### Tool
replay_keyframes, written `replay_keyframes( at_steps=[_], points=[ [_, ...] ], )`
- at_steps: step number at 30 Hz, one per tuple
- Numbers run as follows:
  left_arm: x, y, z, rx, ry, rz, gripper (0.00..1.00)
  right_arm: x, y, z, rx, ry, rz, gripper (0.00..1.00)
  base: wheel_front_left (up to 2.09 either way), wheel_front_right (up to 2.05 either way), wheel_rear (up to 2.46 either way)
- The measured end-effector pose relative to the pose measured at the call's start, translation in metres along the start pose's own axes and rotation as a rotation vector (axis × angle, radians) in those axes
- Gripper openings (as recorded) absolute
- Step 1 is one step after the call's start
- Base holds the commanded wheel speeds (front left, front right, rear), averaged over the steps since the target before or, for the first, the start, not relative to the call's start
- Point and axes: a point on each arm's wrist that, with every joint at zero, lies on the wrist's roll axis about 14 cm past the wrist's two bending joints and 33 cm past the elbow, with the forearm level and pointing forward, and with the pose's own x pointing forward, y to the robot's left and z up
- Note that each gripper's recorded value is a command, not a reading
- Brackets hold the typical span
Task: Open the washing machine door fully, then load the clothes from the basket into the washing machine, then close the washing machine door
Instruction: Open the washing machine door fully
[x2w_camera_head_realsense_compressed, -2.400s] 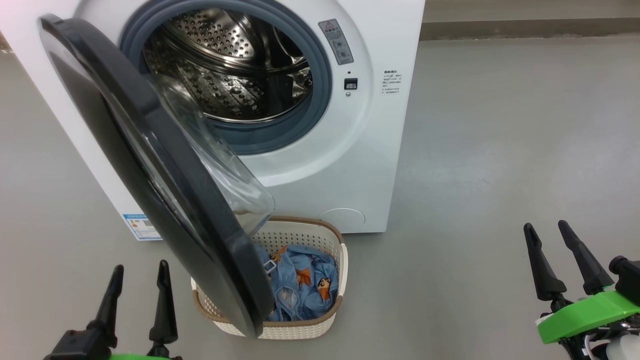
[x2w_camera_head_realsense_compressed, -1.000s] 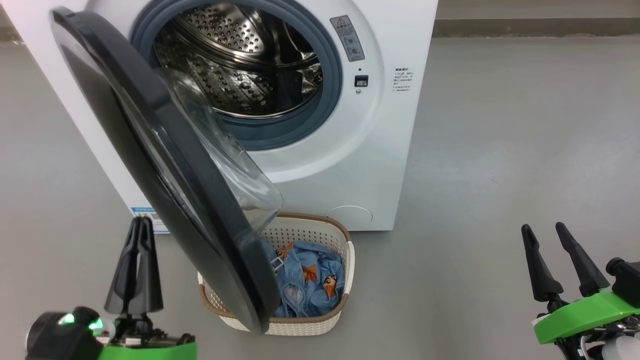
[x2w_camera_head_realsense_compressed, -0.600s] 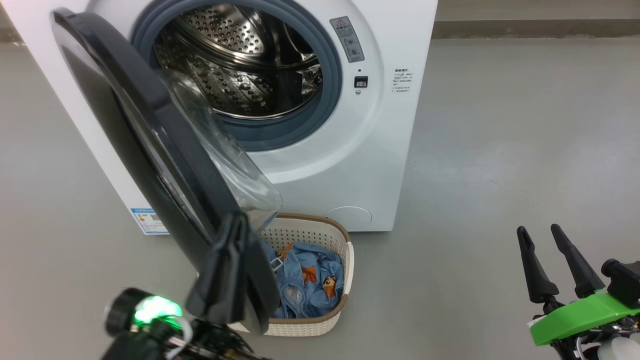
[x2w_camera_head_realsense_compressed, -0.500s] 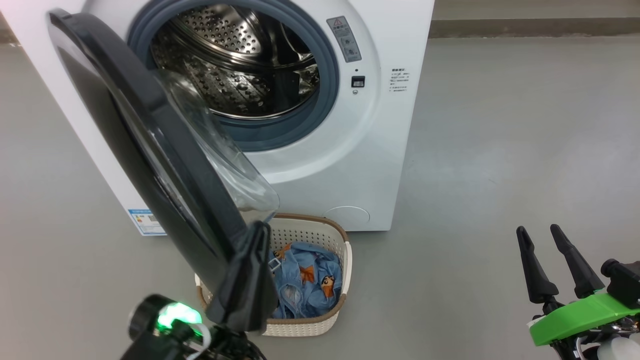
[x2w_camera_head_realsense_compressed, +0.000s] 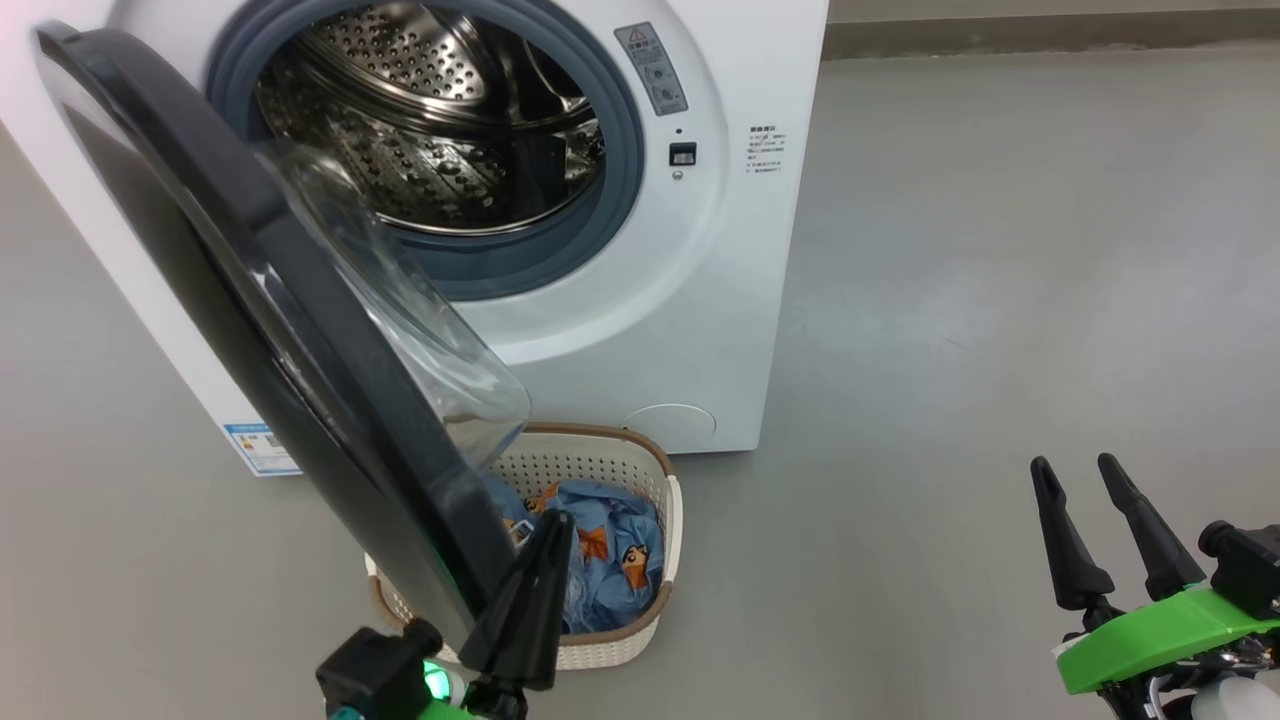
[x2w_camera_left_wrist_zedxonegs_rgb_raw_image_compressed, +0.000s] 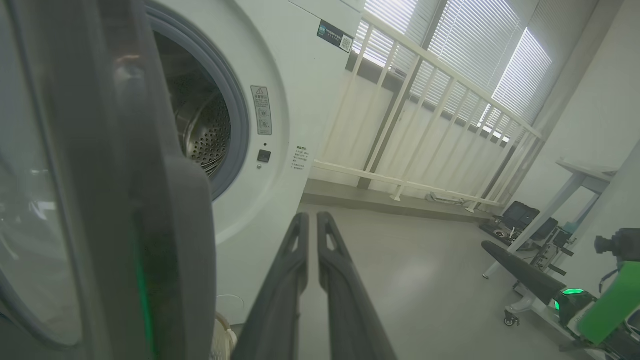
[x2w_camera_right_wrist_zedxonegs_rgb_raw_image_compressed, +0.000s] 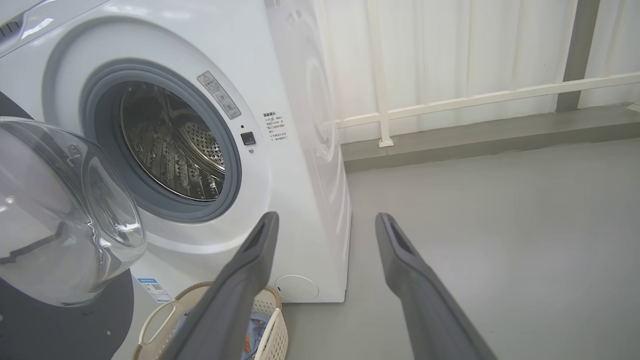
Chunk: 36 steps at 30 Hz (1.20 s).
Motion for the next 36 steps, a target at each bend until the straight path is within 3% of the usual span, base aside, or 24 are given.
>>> replay_keyframes(
  at_steps=[24,36],
  points=[
    [0.0,0.04,-0.009,-0.088,0.001,0.164,0.0,0.003,0.01,-0.012,0.004,0.036,0.027,1.0,0.0,0.0,0.0],
    [-0.02,0.063,-0.002,-0.068,-0.017,0.244,0.0,0.014,0.027,-0.021,0.016,0.061,0.077,1.0,0.0,0.0,0.0]
  ],
)
